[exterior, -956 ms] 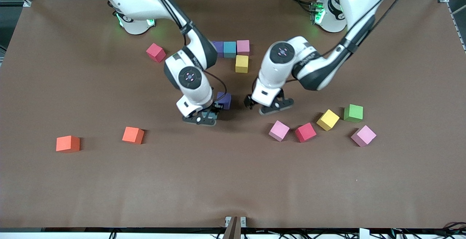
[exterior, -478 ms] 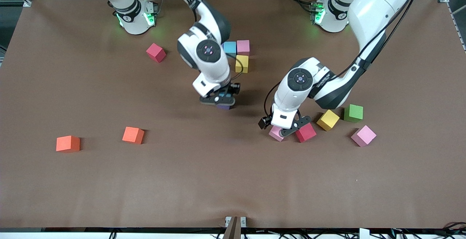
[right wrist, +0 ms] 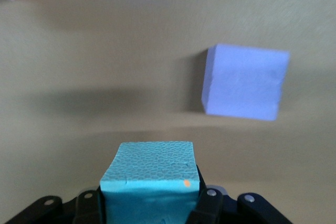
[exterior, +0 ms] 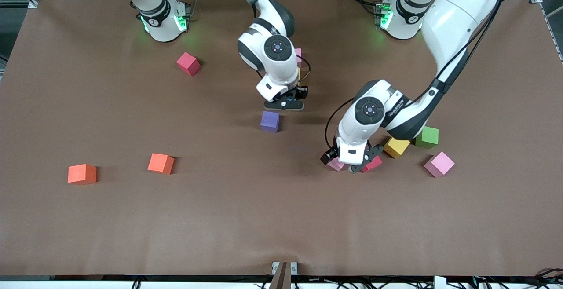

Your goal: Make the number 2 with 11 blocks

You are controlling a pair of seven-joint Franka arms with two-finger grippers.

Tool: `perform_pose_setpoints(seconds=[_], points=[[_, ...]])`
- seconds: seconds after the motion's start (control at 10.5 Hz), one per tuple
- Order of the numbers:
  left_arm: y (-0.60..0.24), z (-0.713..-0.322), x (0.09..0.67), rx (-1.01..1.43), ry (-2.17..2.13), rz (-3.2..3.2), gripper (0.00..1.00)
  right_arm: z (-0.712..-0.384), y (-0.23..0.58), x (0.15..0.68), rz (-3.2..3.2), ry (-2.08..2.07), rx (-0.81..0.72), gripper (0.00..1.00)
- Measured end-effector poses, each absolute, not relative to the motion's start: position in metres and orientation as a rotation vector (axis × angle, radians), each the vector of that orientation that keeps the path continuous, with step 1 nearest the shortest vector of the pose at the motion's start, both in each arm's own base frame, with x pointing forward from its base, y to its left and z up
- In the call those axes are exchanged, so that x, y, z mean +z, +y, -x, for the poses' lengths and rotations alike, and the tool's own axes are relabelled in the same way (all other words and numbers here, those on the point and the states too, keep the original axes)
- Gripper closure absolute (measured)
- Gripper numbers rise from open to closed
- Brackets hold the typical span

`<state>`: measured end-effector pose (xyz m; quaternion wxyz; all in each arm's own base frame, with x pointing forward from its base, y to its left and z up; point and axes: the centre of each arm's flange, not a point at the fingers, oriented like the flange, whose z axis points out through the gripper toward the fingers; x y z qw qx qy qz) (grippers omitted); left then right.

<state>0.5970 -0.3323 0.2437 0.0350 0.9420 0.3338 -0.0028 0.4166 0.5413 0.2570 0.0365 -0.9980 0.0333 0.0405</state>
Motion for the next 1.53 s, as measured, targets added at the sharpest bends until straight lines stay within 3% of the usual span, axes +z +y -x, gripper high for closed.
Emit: perform_pose_setpoints(seconds=[0.76,1.53], points=[[-0.341,-0.586,0.209,-0.091,1.017,-2.920,0.00,-0.384,0.554,0.210,3.103,0.053,0.174,0.44],[-0.340,-0.597,0.196,-0.089,1.038,-2.916,0.00,-0.364,0.560,0.202,3.113,0.034,0.178,0.44]])
